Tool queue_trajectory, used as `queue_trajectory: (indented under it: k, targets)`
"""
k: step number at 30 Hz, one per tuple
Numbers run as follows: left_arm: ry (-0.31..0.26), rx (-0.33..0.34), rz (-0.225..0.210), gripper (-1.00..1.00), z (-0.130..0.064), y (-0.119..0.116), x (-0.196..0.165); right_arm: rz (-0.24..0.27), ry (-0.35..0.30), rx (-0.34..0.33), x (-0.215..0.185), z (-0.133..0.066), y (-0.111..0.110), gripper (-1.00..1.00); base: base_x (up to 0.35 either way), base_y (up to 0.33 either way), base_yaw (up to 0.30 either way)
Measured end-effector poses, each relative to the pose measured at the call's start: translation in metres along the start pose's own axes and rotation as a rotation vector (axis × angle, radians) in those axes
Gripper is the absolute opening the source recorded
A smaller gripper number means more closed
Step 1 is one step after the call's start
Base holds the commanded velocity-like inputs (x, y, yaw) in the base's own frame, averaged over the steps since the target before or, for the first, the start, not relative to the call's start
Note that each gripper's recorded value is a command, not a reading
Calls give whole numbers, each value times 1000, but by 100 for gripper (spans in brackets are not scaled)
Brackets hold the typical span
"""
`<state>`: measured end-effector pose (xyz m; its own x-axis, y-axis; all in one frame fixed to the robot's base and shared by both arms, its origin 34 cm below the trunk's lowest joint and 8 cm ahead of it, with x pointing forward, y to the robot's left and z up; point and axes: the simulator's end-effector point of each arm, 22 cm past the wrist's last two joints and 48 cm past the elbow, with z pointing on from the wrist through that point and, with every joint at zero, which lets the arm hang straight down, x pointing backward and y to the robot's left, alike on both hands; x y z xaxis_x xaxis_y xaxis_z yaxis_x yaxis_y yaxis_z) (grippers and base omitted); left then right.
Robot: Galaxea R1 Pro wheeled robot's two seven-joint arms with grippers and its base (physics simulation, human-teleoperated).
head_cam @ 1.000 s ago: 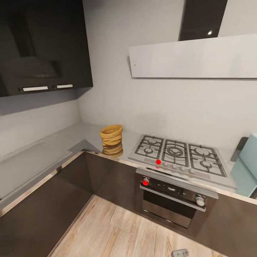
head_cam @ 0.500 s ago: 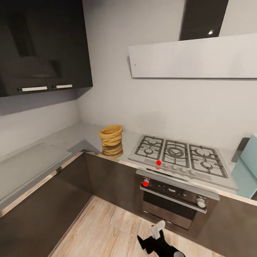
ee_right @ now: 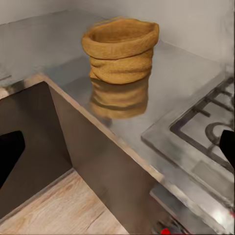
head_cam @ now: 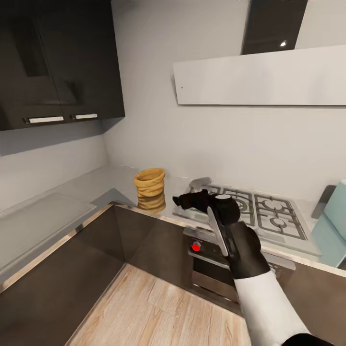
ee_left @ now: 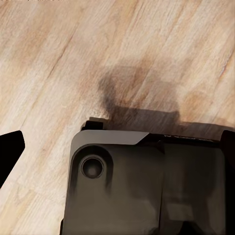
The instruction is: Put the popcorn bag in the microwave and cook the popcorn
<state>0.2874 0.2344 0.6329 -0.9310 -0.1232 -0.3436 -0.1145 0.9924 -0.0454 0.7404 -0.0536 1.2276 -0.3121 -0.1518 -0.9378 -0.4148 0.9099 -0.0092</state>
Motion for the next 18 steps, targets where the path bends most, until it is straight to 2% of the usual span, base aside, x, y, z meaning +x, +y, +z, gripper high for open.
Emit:
queue_trajectory:
  k: [2,3,5,7,9,10,11,12,14,16,18]
  targets:
    - [1,5,-1,100,0,-4,0,-32,43,72,-46,17,-28,100,0,0,0]
    - [3,8,-4,100,0,-6,1,-44,110,103,-62,35,-45,100,0,0,0]
    - [2,7,-16,100,0,-8,2,-26,194,106,-95,49,-61,100,0,0,0]
    - [2,7,-19,100,0,-8,2,9,220,99,-125,49,-67,100,0,0,0]
    - [2,7,-20,100,0,-8,2,47,243,158,-153,41,-86,100,0,0,0]
    - [2,7,-22,100,0,-8,2,96,263,191,-157,37,-98,100,0,0,0]
    - [1,6,-23,100,0,-8,1,178,282,191,-155,36,-101,100,0,0,0]
    - [1,5,-23,100,0,-8,1,237,301,192,-149,36,-102,100,0,0,0]
    - [1,5,-23,100,0,-8,1,330,361,228,-126,36,-109,100,0,0,0]
    - [1,7,-20,100,0,-8,1,388,393,246,-111,38,-110,100,0,0,0]
    - [2,8,-15,100,0,-9,2,431,394,253,-104,40,-110,100,11,5,0]
